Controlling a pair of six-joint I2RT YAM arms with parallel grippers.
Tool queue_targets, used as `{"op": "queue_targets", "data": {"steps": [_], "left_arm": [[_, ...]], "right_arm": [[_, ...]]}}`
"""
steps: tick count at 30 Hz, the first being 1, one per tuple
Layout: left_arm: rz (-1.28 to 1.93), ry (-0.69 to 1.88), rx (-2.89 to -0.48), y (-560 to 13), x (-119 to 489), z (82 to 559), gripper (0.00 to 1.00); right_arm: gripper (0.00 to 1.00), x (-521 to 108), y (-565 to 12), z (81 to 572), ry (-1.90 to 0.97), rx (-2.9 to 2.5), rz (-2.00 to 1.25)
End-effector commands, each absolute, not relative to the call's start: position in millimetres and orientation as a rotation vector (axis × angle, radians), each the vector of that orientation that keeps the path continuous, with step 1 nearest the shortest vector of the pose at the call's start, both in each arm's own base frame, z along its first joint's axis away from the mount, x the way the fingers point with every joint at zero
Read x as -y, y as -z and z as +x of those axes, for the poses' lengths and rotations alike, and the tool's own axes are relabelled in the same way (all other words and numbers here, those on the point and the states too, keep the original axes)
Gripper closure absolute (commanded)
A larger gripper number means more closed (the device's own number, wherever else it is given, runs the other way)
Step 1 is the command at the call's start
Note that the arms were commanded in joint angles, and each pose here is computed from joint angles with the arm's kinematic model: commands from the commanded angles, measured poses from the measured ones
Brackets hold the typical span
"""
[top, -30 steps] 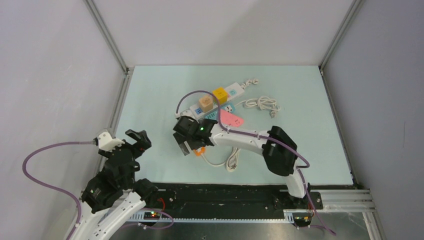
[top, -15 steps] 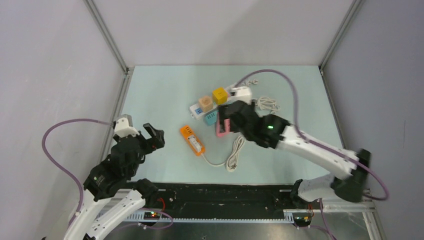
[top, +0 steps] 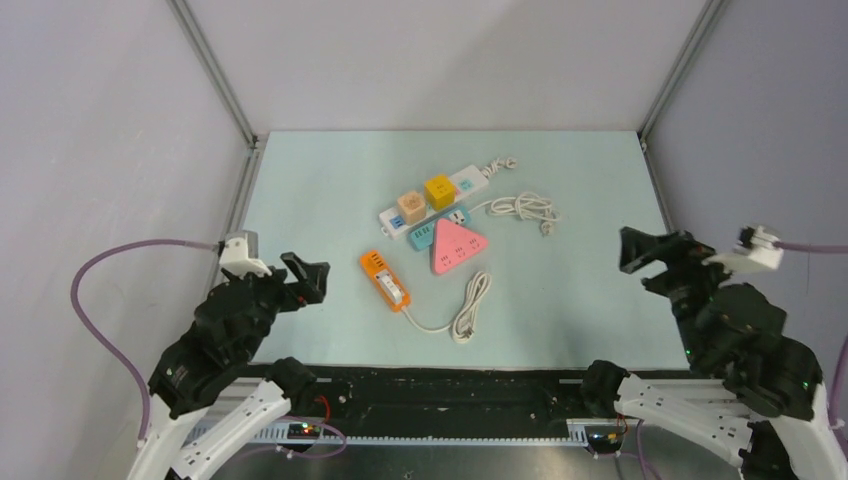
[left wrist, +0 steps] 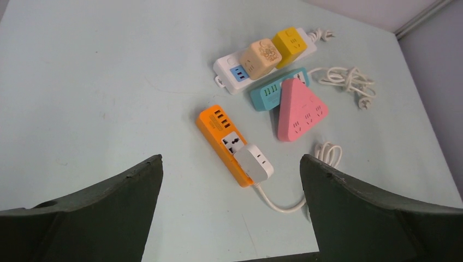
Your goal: Insert the plug
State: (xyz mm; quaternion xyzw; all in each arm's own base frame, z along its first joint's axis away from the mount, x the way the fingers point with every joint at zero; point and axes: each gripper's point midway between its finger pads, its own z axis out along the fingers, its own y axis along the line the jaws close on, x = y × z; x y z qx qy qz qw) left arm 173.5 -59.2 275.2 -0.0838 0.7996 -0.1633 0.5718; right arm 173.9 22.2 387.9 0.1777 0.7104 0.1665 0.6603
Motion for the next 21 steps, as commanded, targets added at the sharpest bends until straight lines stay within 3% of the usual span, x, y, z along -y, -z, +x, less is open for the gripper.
{"op": "queue_targets", "data": {"steps": [1, 7, 21], "left_arm": [[-0.188, 0.431, -1.798, -294.9, 55.0, 166.0, 0.00], [-0.226, 0.435, -1.713, -309.7, 38.4, 156.1, 0.00], [-0.235, 0.453, -1.650, -320.7, 24.0, 140.6, 0.00]], "right_arm": [[0.09, 31.8, -374.9, 159.4, -0.234, -1.554, 0.524], [0.10, 59.0, -378.2, 144.2, -0.259, -1.496, 0.557], [0.11, 56.9, -371.3, 148.8, -0.199, -1.515, 0.557]]}}
